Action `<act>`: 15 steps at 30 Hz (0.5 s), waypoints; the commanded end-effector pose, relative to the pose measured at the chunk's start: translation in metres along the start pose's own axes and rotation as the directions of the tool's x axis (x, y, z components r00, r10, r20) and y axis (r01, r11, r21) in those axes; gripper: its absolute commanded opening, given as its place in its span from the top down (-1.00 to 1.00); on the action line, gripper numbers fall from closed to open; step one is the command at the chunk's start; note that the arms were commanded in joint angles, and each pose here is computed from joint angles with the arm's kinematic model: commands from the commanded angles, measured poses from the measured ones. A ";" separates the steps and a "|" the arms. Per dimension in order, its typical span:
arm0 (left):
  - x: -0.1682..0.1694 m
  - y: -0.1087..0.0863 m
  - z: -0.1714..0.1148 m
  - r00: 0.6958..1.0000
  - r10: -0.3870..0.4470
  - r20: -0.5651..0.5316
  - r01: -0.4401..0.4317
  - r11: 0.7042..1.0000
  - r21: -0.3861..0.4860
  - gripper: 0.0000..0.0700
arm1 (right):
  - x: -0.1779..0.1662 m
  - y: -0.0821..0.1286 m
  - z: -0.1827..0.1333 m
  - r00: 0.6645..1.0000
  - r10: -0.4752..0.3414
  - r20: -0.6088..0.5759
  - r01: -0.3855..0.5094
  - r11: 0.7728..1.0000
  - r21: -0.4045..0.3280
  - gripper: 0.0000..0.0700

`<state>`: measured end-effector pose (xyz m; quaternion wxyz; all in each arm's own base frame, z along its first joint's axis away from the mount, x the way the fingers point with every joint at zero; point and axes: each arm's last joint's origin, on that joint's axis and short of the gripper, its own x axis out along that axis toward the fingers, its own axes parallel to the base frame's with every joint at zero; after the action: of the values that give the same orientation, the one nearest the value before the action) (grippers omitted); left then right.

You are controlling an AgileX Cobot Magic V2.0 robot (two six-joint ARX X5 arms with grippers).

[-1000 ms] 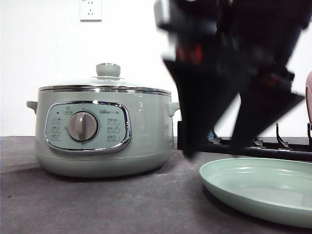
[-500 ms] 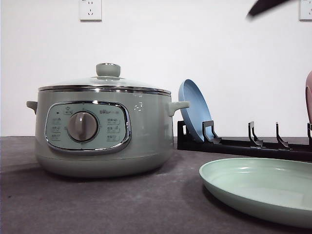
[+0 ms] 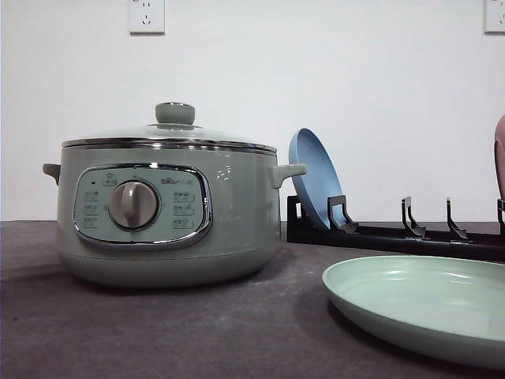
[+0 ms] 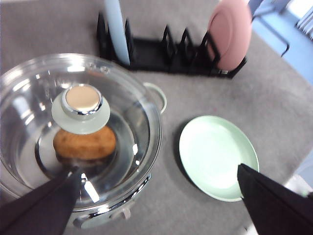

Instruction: Transfer potato from steamer to green plate

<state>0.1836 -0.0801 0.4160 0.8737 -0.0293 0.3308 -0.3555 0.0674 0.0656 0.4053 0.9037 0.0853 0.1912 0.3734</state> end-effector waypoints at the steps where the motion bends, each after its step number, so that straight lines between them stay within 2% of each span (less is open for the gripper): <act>1: 0.011 0.003 0.016 0.999 -0.002 -0.042 0.002 1.000 -0.003 -0.78 | -0.003 0.002 0.004 1.000 0.012 0.015 -0.012 1.000 -0.013 -0.78; 8: 0.061 0.022 0.053 0.970 0.068 -0.234 -0.084 0.995 -0.060 -0.78 | -0.003 0.002 0.004 1.000 0.012 0.015 -0.012 1.000 -0.010 -0.78; 15: 0.113 0.032 0.072 0.930 0.179 -0.320 -0.193 0.981 -0.012 -0.78 | -0.003 0.002 0.003 1.000 0.011 0.014 -0.011 1.000 -0.011 -0.78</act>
<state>0.3006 -0.1373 0.3980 0.8349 0.0320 0.4835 -0.2610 0.0668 0.0650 0.4053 0.9038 0.0854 0.1909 0.3734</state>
